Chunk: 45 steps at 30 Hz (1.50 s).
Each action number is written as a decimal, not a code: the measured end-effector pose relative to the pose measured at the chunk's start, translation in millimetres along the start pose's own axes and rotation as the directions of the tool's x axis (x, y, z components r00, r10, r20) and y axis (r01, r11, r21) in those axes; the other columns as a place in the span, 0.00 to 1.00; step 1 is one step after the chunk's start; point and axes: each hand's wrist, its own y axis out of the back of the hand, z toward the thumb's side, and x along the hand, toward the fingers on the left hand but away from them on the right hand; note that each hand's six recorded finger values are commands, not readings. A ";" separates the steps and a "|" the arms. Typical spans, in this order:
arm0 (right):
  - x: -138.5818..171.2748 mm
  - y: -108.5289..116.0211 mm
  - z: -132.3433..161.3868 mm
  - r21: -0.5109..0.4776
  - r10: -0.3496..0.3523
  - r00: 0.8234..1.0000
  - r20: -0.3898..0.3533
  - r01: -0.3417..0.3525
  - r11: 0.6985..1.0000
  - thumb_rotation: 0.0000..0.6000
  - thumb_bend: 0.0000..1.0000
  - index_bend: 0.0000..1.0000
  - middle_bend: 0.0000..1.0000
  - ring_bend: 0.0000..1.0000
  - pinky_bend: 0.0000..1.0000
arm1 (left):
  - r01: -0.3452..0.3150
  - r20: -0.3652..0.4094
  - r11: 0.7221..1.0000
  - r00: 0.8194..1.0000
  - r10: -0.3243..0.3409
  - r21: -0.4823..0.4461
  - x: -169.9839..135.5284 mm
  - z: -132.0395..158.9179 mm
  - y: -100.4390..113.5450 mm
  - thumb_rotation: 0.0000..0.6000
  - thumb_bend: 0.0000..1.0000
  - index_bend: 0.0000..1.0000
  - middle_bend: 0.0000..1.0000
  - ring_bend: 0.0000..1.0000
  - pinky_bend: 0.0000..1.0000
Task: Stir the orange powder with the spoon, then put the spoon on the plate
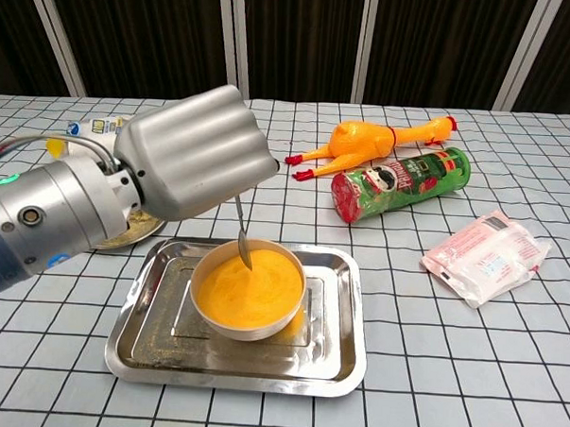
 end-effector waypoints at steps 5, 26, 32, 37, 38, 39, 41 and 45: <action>0.0 0.1 -0.6 -0.004 0.001 1.000 0.003 -0.001 1.000 1.00 0.41 0.00 0.00 0.00 0.00 | 0.005 0.003 1.000 1.000 -0.005 0.005 3.9 2.0 -1.2 1.00 0.65 0.84 1.00 1.00 0.97; -0.2 -0.2 -1.1 -0.012 0.009 1.000 0.005 -0.009 1.000 1.00 0.41 0.00 0.00 0.00 0.00 | 0.014 0.075 0.999 0.997 -0.016 0.033 7.4 25.4 -8.1 1.00 0.66 0.84 1.00 1.00 0.97; -0.1 -0.6 -0.8 -0.012 0.010 1.000 0.007 -0.010 1.000 1.00 0.41 0.00 0.00 0.00 0.00 | 0.016 0.098 0.999 0.995 -0.020 0.041 -0.9 21.5 -11.7 1.00 0.65 0.84 1.00 1.00 0.97; -0.3 -0.8 -0.8 -0.012 0.011 1.000 0.009 -0.011 1.000 1.00 0.41 0.00 0.00 0.00 0.00 | 0.022 0.117 0.999 0.993 -0.027 0.044 -8.8 17.8 -14.3 1.00 0.65 0.84 1.00 1.00 0.97; -0.3 -0.8 -0.8 -0.013 0.011 1.000 0.009 -0.011 1.000 1.00 0.41 0.00 0.00 0.00 0.00 | 0.023 0.119 0.999 0.992 -0.028 0.043 -10.0 17.1 -14.6 1.00 0.65 0.84 1.00 1.00 0.97; -0.3 -0.9 -0.8 -0.013 0.011 1.000 0.009 -0.011 1.000 1.00 0.41 0.00 0.00 0.00 0.00 | 0.023 0.121 0.999 0.992 -0.028 0.043 -11.2 16.3 -14.8 1.00 0.65 0.84 1.00 1.00 0.97; -0.3 -1.0 -1.1 -0.014 0.013 1.000 0.010 -0.013 1.000 1.00 0.41 0.00 0.00 0.00 0.00 | 0.024 0.125 0.999 0.992 -0.030 0.047 -13.8 14.5 -15.3 1.00 0.65 0.84 1.00 1.00 0.97; -0.3 -0.8 -0.9 -0.016 0.013 1.000 0.010 -0.013 1.000 1.00 0.41 0.00 0.00 0.00 0.00 | 0.026 0.128 0.998 0.991 -0.032 0.052 -18.8 10.8 -17.1 1.00 0.66 0.84 1.00 1.00 0.97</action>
